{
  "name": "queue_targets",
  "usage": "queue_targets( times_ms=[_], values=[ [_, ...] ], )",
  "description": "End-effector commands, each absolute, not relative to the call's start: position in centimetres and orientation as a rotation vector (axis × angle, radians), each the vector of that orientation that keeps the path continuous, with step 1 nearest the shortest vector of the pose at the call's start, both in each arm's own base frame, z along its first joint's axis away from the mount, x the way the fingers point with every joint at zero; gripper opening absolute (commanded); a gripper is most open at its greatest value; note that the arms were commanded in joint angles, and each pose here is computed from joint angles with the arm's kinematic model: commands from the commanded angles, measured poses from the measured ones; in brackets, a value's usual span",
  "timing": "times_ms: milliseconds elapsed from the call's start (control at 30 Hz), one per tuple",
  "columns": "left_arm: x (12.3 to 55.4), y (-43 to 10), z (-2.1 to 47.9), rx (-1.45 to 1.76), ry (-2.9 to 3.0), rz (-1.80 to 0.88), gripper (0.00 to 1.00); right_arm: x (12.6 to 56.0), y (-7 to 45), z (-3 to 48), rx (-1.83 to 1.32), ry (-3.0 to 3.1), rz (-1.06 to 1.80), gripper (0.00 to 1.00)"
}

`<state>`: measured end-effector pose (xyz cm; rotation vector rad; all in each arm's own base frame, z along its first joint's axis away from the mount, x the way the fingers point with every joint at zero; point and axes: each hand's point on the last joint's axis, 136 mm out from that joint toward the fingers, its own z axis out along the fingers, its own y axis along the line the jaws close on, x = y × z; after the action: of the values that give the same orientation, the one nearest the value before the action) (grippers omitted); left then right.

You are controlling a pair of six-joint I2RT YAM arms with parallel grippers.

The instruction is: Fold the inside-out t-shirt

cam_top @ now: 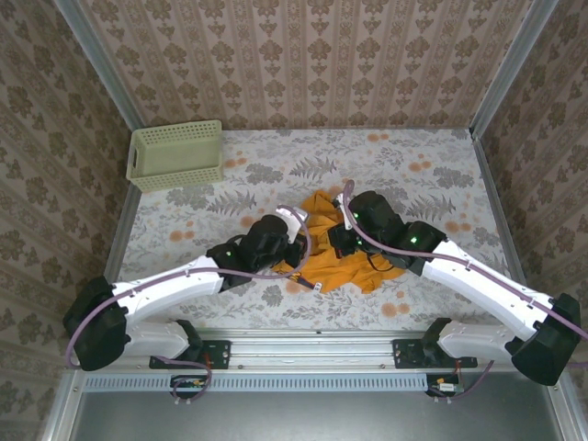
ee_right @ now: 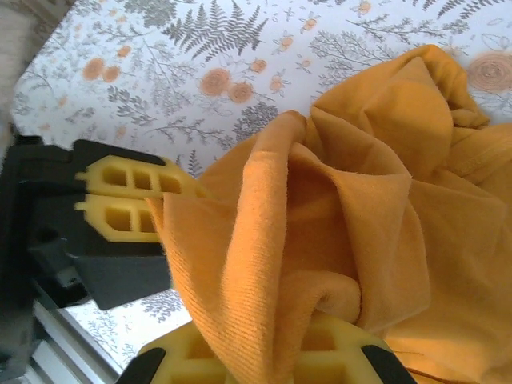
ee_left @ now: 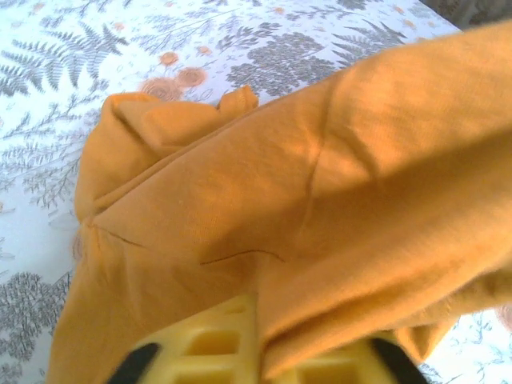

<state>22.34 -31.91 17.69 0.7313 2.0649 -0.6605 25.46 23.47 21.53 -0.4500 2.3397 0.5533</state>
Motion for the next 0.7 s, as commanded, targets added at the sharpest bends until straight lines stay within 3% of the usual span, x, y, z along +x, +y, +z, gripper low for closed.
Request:
queue_targets(
  times_ms=[0, 267, 333, 400, 467, 667],
  values=[
    [21.3, -32.6, 20.4, 0.736, 1.98, -0.814, 0.0, 27.6, 21.5, 20.7, -0.403, 2.364, 0.417, 0.0],
    [20.3, -31.2, 22.9, 0.645, 1.906, -1.105, 0.0, 33.1, 17.8, 18.1, -0.291, 2.343, 0.114, 0.02],
    [20.1, -31.1, 23.3, 0.647, 1.898, -1.129, 0.0, 33.7, 17.7, 18.3, -0.276, 2.334, 0.087, 0.08],
    [20.2, -31.2, 23.6, 0.641, 1.898, -1.145, 0.0, 33.6, 18.0, 18.9, -0.28, 2.324, 0.106, 0.24],
    [20.7, -31.0, 23.6, 0.617, 1.908, -1.148, 0.0, 32.8, 18.6, 19.9, -0.297, 2.296, 0.138, 0.34],
    [22.1, -30.3, 23.8, 0.526, 1.909, -1.169, 0.0, 27.5, 21.3, 21.7, -0.333, 2.211, 0.435, 0.42]
  ],
)
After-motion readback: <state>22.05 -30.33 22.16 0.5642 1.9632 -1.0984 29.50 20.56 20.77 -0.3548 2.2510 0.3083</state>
